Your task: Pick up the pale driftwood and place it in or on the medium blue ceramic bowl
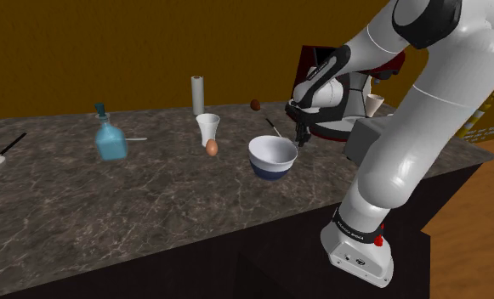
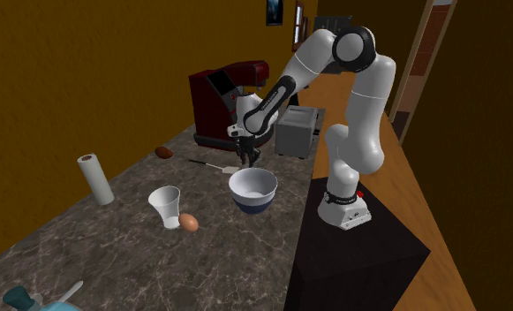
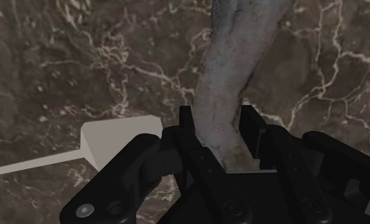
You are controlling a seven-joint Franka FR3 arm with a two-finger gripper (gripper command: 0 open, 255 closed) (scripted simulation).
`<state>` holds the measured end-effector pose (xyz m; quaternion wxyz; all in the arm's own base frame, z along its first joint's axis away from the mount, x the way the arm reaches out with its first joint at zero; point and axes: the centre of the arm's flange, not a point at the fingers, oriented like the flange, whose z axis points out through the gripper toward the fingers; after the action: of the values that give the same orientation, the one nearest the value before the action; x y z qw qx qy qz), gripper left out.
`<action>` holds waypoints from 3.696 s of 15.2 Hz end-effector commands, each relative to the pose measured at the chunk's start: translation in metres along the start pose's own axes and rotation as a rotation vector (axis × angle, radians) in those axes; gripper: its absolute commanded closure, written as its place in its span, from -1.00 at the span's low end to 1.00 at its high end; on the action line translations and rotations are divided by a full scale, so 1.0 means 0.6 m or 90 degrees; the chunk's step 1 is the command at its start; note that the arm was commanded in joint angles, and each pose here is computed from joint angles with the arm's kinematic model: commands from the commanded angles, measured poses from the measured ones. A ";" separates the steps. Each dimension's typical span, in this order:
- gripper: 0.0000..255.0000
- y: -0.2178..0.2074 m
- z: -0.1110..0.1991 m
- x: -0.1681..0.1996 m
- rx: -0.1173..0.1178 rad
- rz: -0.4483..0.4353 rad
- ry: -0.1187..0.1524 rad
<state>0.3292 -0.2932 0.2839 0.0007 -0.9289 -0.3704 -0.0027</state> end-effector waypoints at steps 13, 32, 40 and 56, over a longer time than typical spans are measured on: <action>1.00 0.000 -0.122 0.001 0.000 0.000 -0.001; 1.00 -0.066 -0.242 0.090 0.000 0.000 -0.001; 1.00 -0.172 -0.248 0.230 0.000 0.000 -0.001; 1.00 -0.240 -0.154 0.319 0.000 0.000 -0.001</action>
<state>0.3685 -0.0579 0.3831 0.0008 -0.9288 -0.3705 -0.0019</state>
